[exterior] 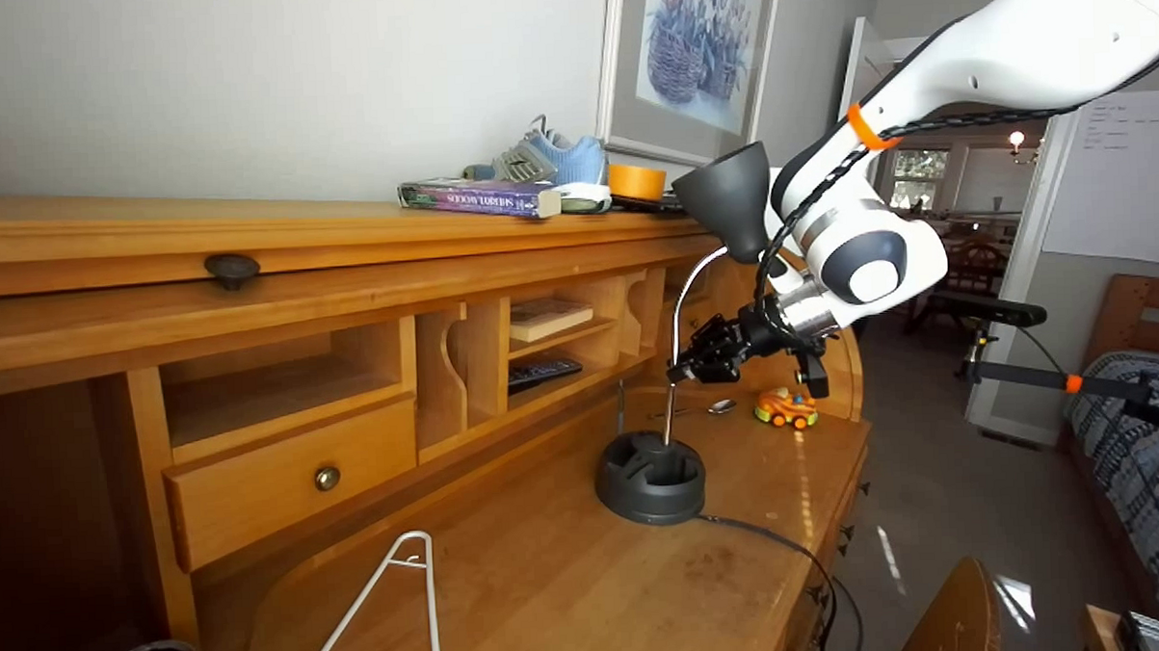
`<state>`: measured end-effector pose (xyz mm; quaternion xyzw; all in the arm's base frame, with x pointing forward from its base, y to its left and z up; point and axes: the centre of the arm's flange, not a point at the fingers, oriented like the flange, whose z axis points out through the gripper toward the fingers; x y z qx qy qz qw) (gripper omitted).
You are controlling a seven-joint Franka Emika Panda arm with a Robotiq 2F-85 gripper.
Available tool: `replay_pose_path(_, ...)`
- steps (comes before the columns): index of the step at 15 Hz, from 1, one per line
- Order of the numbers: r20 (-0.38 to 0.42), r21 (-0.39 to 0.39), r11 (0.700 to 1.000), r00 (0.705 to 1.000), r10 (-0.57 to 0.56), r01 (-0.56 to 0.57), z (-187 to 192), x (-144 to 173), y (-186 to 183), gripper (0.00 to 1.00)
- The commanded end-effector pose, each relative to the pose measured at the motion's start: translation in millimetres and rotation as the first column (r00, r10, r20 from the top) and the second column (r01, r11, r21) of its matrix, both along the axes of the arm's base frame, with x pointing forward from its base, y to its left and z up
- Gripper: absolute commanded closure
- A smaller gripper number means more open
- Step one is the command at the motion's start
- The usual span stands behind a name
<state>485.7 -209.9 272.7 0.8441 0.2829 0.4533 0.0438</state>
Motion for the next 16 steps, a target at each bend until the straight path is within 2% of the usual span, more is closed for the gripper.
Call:
replay_pose_path(1,-0.081,-0.037,0.992,0.99,0.117,-0.121,-21,-18,1,0.94)
replay_pose_path(5,-0.151,-0.053,0.972,0.964,0.217,-0.227,-20,-23,-5,0.94)
replay_pose_path(9,-0.28,-0.078,0.951,0.922,0.268,-0.3,-46,-38,-3,0.94)
replay_pose_path(14,-0.32,-0.097,0.928,0.894,0.314,-0.361,-49,-43,0,0.94)
replay_pose_path(15,-0.311,-0.103,0.927,0.897,0.315,-0.362,-46,-44,0,0.89)
replay_pose_path(16,-0.292,-0.107,0.93,0.906,0.308,-0.351,-43,-46,1,0.53)
